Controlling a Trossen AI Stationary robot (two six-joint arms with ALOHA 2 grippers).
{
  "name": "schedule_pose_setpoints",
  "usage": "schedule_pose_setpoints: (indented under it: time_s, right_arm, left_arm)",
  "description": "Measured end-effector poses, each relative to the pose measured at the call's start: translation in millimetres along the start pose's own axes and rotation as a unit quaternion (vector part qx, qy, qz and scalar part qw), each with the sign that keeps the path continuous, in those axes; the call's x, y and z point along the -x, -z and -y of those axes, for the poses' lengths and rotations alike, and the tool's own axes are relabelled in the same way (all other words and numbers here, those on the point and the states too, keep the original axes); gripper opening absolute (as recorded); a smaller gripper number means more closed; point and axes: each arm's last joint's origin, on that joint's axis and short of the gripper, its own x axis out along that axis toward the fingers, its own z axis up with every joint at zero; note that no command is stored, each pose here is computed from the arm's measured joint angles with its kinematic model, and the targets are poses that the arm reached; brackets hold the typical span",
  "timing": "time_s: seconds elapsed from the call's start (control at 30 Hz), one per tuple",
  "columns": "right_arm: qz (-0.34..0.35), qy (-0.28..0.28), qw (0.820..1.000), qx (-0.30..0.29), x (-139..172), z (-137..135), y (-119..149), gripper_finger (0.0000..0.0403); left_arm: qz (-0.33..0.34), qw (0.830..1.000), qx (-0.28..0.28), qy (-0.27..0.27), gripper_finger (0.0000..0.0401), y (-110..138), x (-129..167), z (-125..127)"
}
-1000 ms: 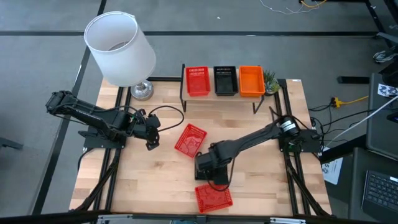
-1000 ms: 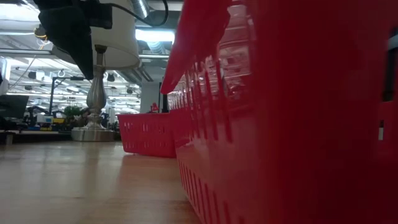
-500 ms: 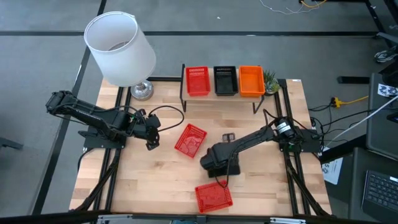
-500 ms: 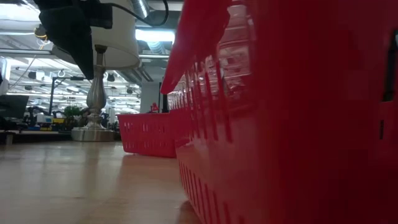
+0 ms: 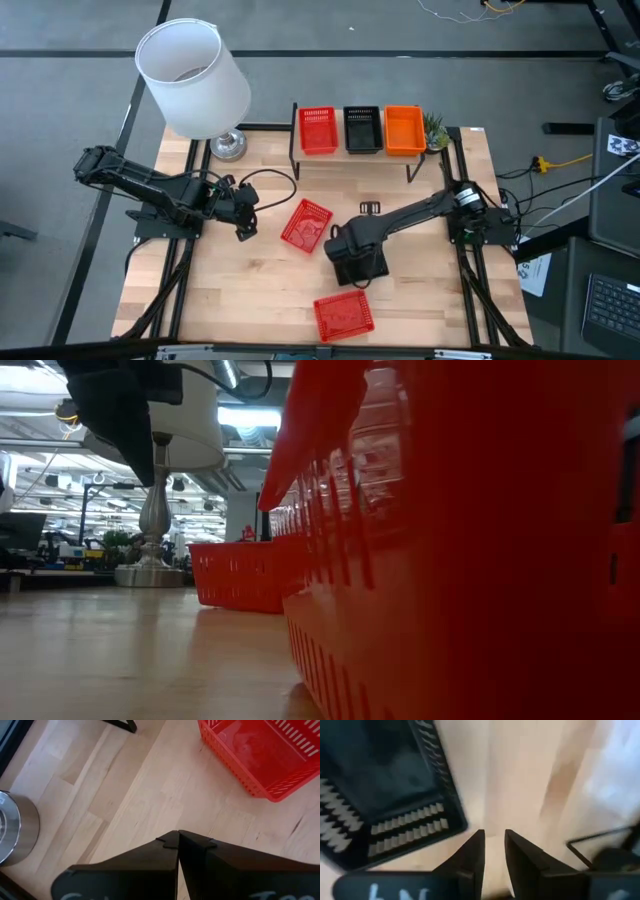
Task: Stack baskets on shelf by color
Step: Stack the black bin on the other black bins on the shelf
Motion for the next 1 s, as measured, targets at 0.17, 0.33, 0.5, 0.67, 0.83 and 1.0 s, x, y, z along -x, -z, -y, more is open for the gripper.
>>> schedule_pose_setpoints:
  time_s: [0.17, 0.33, 0.5, 0.67, 0.83, 1.0]
  right_arm:
    - [0.038, -0.116, 0.992, 0.012, 20, -14, 8, 0.0074]
    - [0.107, -0.200, 0.973, 0.029, 26, -37, -1, 0.0074]
    - [0.101, -0.167, 0.980, 0.026, -4, -44, 0, 0.0074]
    - [0.042, -0.153, 0.987, 0.008, -38, -42, 8, 0.0074]
    - [-0.003, -0.074, 0.997, 0.005, -71, -30, 19, 0.0074]
    - [-0.065, 0.035, 0.997, 0.013, -91, 0, 30, 0.0074]
  left_arm:
    - [0.001, 1.000, 0.000, 0.000, 0.0000, 0, 0, 0]
    - [0.003, 1.000, 0.002, 0.002, 0.0000, -1, 0, 0]
    - [0.002, 1.000, 0.001, 0.002, 0.0000, -1, 0, 0]
    - [0.002, 1.000, 0.001, 0.002, 0.0000, -1, 0, 0]
    - [0.002, 1.000, 0.001, 0.002, 0.0000, 0, 0, 0]
    - [0.002, 1.000, 0.001, 0.002, 0.0000, 0, 0, 0]
